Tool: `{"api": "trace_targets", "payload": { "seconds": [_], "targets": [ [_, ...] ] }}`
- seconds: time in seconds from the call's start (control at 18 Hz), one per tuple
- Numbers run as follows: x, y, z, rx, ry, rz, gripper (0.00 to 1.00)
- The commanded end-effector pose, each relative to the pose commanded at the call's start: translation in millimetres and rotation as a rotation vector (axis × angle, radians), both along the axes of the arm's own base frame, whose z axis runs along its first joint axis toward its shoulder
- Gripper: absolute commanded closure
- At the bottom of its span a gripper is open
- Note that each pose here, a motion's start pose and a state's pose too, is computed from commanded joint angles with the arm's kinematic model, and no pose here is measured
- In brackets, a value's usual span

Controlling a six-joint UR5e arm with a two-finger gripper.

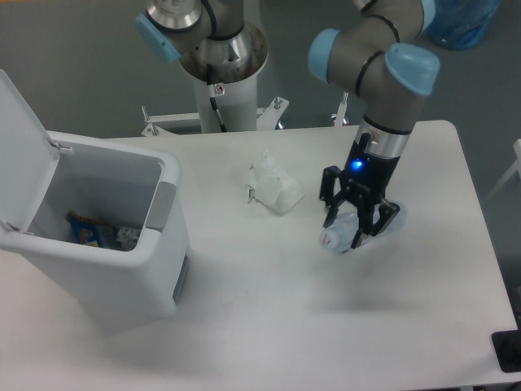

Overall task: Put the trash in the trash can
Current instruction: 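Lift the bottle and carry it over the open trash bin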

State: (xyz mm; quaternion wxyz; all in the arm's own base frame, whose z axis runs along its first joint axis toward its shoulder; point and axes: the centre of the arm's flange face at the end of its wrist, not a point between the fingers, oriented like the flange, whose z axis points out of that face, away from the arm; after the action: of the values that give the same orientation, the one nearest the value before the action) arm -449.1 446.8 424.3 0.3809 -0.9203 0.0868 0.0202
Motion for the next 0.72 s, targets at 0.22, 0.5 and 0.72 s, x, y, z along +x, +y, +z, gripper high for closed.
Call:
{"api": "trace_targets", "payload": {
  "seconds": [0.22,0.5,0.72],
  "targets": [
    [12.3,26.0,59.0,0.100,-0.137,0.113,0.45],
    [40.9,47.3,114.5,0.203,-0.257,0.128,0.45],
    [68.7,57.7,138.5,0.287,-0.356,0.053,0.43]
  ]
}}
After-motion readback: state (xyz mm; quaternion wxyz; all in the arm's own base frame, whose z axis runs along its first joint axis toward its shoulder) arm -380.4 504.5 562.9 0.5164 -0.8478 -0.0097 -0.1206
